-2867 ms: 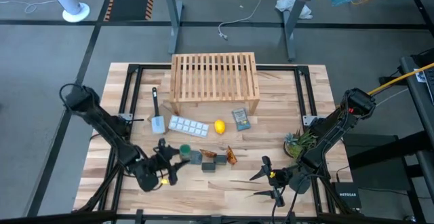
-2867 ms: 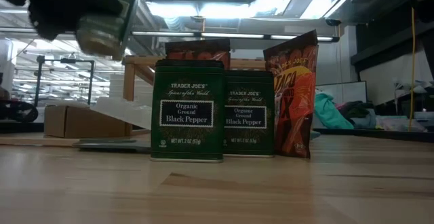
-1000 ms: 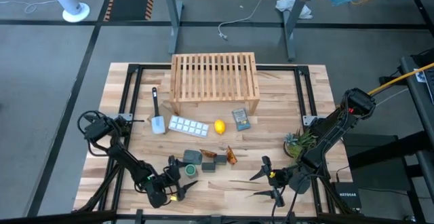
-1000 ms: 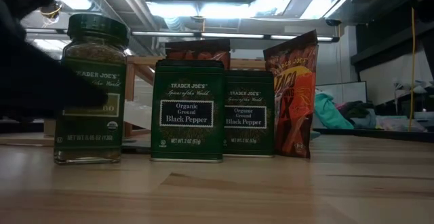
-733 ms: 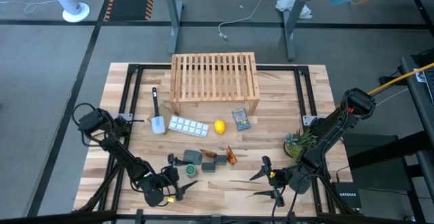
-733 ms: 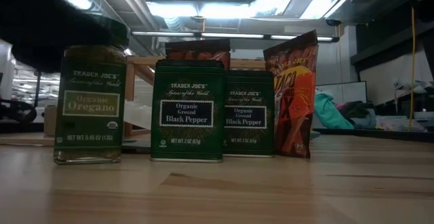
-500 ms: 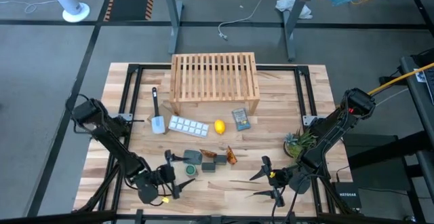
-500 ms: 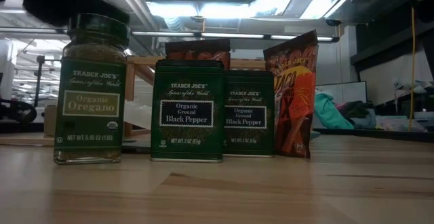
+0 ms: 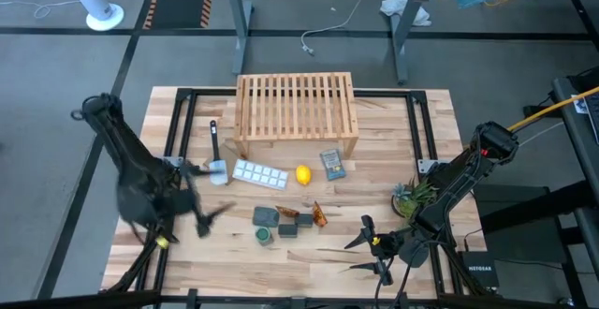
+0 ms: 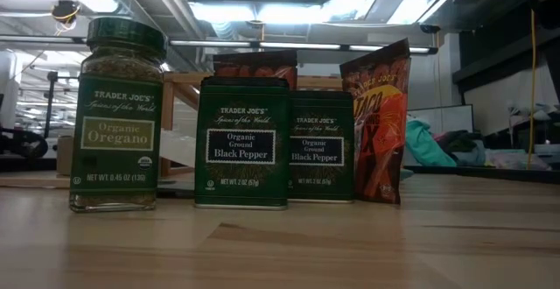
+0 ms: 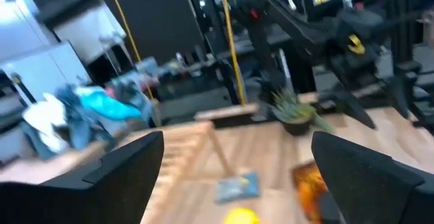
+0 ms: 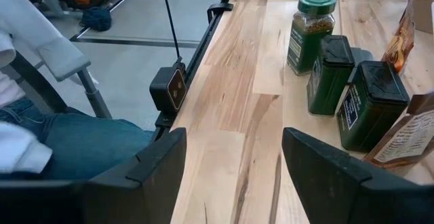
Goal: Shelf spices
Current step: Put the right orange seasoning pack on the shelf
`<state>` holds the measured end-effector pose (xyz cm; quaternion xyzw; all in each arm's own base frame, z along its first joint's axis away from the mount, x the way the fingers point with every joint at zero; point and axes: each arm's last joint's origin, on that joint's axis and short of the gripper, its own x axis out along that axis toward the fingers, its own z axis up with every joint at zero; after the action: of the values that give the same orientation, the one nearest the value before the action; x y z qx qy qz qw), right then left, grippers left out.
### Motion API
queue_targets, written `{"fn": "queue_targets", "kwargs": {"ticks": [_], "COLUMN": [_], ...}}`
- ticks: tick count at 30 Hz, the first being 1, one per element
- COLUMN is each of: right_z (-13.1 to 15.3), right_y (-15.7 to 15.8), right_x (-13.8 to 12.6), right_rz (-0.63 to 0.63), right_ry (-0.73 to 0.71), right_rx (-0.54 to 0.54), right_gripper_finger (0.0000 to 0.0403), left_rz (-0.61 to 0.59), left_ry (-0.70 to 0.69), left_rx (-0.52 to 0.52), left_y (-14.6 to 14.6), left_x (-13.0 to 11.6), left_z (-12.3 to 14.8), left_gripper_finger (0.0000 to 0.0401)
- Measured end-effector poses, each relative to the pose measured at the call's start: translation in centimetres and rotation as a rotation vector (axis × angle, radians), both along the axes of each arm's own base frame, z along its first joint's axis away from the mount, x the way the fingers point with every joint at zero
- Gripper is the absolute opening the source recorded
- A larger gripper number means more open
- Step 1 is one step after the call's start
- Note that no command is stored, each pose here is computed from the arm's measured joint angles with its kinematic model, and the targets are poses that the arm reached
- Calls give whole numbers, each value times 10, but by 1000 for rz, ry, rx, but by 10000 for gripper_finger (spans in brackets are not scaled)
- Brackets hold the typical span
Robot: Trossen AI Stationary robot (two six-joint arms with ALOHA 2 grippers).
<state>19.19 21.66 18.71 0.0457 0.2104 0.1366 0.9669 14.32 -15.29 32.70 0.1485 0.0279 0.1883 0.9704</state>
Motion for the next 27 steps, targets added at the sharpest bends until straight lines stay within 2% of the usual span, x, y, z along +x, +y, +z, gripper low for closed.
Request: {"fn": "queue_targets", "kwargs": {"ticks": [2,4,8,15,19,21,27], "right_z": [0,0,0,1,3,8,46], "right_y": [0,0,0,-1,-3,-3,5], "right_x": [0,0,0,1,2,5,12], "right_rz": [0,0,0,-24,-115,-112,133], "right_ry": [0,0,0,-26,-69,-126,-446], "right_rx": [0,0,0,-31,-30,-55,-201], "right_gripper_finger": [250,250,250,250,250,250,250], "left_rz": [-5,-18,-29,-23,-15,-3,23], "left_ry": [-10,-33,-44,47,102,121,153], "left_rx": [10,-26,-87,-107,-187,-215,-209], "left_y": [16,32,60,89,99,100,99], "left_x": [-16,-30,-50,-69,-75,-76,-75], "left_z": [15,25,28,0,-19,-29,-59], "left_gripper_finger": [368,368,368,368,368,368,368]}}
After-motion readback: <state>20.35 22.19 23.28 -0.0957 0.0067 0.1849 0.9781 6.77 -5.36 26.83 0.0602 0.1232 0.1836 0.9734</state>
